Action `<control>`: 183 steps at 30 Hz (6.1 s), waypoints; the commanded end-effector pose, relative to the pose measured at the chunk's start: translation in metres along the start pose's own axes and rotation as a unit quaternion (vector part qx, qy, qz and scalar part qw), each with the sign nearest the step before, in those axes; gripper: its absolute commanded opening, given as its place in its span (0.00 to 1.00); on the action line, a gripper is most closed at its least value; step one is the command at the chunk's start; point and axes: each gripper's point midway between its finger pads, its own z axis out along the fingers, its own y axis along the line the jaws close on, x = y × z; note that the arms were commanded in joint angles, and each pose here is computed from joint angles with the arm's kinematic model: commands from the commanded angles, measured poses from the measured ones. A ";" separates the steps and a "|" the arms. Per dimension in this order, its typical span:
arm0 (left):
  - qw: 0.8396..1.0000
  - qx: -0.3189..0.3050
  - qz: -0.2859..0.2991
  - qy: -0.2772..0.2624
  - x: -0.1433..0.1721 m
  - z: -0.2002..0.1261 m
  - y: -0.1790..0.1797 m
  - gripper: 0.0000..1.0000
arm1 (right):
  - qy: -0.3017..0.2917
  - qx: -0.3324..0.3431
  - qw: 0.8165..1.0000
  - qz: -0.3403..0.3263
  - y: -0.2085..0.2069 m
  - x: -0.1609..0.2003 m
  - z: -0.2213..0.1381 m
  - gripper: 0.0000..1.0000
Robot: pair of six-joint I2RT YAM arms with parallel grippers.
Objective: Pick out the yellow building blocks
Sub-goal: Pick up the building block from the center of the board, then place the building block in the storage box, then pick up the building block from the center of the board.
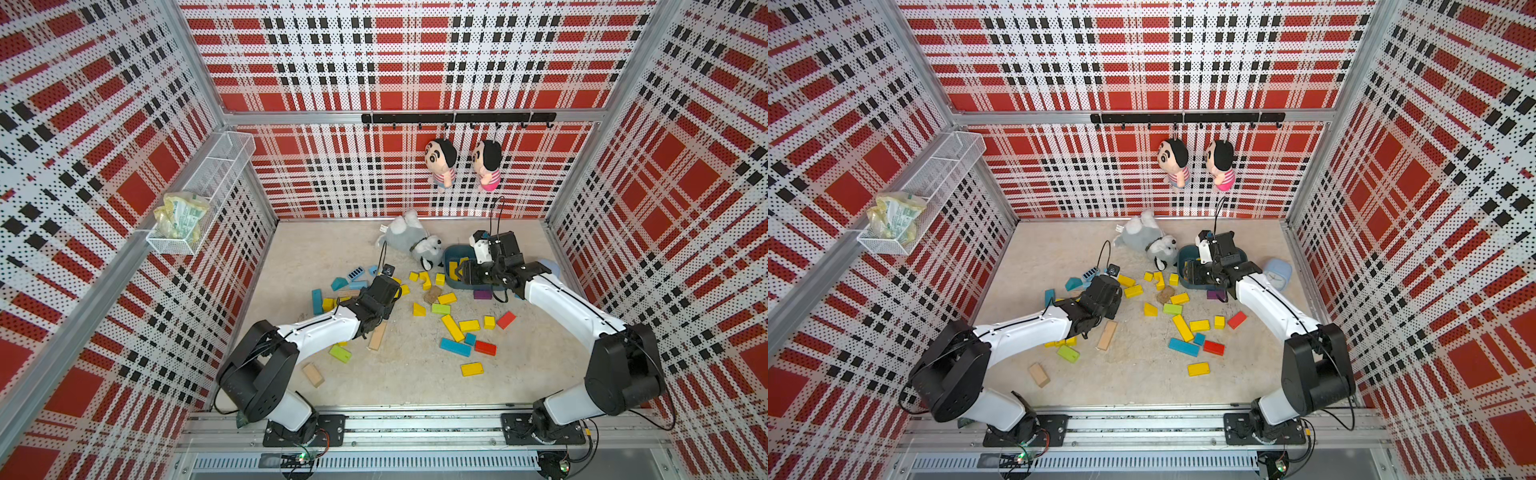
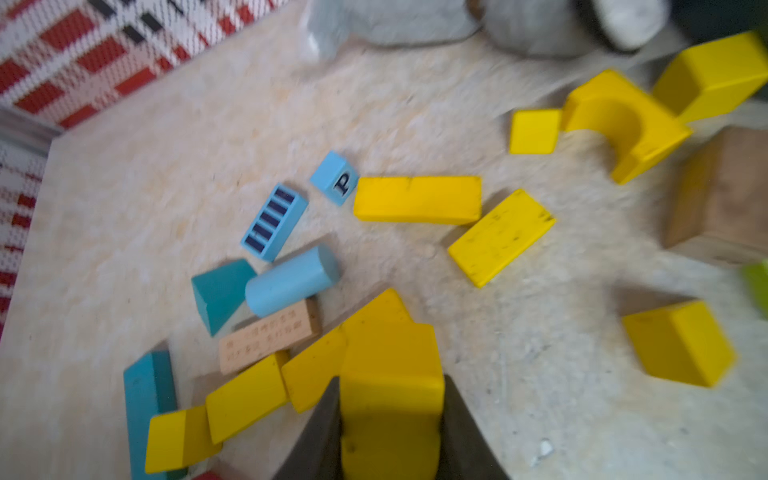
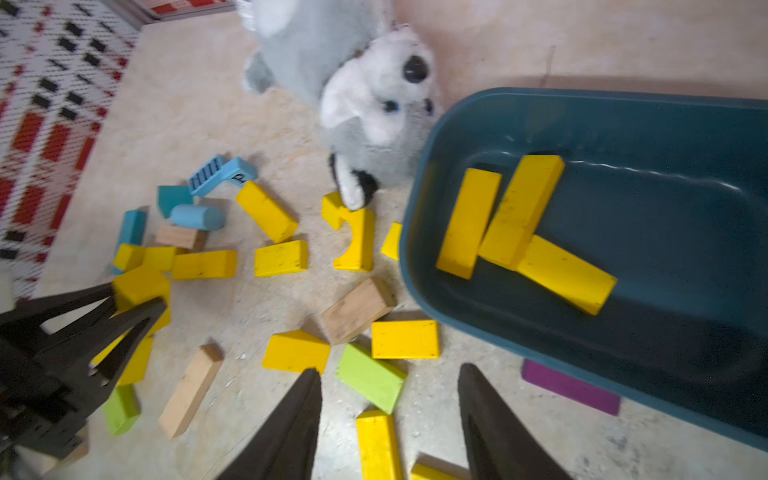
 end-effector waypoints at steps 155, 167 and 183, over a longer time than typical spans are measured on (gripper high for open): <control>0.840 -0.156 -0.448 0.264 0.209 -0.006 0.171 0.34 | -0.052 0.227 0.956 0.179 -0.162 -0.017 0.014 0.52; 0.835 -0.190 -0.489 0.168 0.166 -0.041 0.202 0.07 | -0.074 0.182 0.969 0.146 -0.141 -0.028 0.013 0.52; 0.797 0.052 -0.583 -0.145 -0.017 -0.063 0.125 0.00 | -0.094 -0.173 0.977 -0.077 0.089 -0.029 0.032 0.53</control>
